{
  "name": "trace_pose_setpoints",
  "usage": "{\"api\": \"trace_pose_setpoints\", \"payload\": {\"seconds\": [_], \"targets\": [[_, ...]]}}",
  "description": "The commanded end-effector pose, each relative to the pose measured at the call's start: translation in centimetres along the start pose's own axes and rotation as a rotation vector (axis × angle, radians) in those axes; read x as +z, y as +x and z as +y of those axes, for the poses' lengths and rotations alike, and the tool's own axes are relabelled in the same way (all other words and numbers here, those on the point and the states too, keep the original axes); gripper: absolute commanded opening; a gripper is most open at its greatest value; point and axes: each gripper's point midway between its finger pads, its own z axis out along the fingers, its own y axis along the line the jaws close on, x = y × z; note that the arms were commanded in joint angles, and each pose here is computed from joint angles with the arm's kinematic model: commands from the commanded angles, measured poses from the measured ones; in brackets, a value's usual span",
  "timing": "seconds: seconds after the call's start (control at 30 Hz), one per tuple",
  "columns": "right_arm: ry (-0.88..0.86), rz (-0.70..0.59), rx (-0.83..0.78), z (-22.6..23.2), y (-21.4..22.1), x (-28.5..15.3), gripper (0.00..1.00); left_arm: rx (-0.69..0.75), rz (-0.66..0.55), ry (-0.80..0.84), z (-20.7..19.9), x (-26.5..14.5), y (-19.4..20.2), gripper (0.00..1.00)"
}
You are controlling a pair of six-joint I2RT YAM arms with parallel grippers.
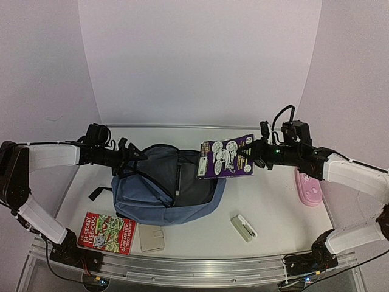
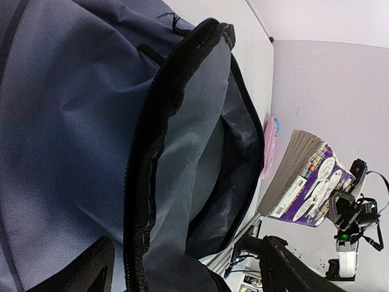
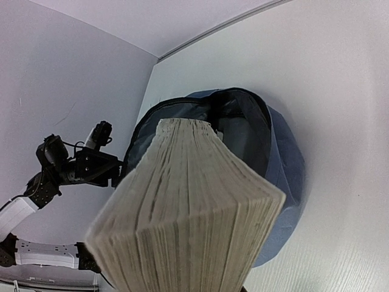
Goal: Pack the student bag
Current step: Place the book in the student bag.
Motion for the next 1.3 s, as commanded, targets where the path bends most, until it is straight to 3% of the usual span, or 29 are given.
{"api": "trace_pose_setpoints", "payload": {"seconds": [0.0,0.07,0.23,0.33,0.67,1.27], "targets": [[-0.144,-0.069,-0.031,3.8,-2.2,-0.4,0.0,0.039,-0.007,0.017,-1.1,0.8,-0.6,0.72],[-0.153,-0.074,-0.02,3.9,-2.2,-0.4,0.0,0.049,-0.04,0.002,-1.1,0.8,-1.0,0.62],[-0.186,-0.072,0.034,3.7,-2.0,0.4,0.0,0.107,-0.08,0.026,-2.5,0.3,-1.6,0.14],[-0.193,-0.071,0.071,3.4,-2.1,1.2,0.0,0.155,-0.081,0.044,-3.6,-0.2,-1.6,0.0],[-0.198,-0.104,0.186,2.1,-2.4,4.5,0.0,0.342,-0.136,0.157,-8.0,-3.6,-0.7,0.0],[-0.182,-0.02,0.181,2.3,0.3,12.5,0.0,0.372,-0.12,0.189,-9.0,-4.4,0.2,0.0]]}}
